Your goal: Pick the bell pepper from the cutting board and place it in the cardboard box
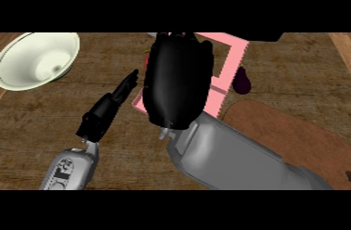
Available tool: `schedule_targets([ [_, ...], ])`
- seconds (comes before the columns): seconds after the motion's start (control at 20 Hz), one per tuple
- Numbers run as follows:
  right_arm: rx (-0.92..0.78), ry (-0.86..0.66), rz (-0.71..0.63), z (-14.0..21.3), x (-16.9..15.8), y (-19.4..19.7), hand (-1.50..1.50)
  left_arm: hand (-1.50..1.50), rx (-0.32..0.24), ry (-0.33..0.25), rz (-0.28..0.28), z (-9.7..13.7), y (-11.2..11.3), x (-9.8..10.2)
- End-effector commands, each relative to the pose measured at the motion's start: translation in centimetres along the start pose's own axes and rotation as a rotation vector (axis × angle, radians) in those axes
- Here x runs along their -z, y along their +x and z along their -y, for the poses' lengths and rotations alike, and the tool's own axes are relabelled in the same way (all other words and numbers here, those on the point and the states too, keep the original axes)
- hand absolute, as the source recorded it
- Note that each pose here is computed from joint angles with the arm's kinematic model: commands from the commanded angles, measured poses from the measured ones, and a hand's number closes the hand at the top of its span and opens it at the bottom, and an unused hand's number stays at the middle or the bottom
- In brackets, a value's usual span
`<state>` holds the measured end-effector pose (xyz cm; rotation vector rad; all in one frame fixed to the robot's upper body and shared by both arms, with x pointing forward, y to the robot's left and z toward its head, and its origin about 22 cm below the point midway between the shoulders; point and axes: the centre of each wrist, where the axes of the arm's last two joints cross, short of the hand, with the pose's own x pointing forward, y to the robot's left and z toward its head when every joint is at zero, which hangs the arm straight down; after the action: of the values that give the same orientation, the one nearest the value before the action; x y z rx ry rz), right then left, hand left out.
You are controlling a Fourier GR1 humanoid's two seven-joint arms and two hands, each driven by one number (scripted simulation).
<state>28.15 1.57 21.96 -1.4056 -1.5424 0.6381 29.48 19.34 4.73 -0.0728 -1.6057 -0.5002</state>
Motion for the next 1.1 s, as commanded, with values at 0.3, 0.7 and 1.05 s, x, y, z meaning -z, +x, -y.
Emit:
schedule_targets([
  [0.3,-0.068,0.09,-0.244,-5.5,1.2,0.4,1.5,0.0,0.002,0.007,0.009,0.7,0.1,-0.1],
  [0.7,0.141,0.232,-0.441,-9.4,3.2,-4.8,-1.5,0.0,0.007,0.004,0.023,-0.8,-0.3,-0.4],
  [1.05,0.379,0.109,-0.39,-10.5,2.9,-6.5,-1.5,0.0,0.0,0.017,0.012,0.6,-0.1,-0.7],
])
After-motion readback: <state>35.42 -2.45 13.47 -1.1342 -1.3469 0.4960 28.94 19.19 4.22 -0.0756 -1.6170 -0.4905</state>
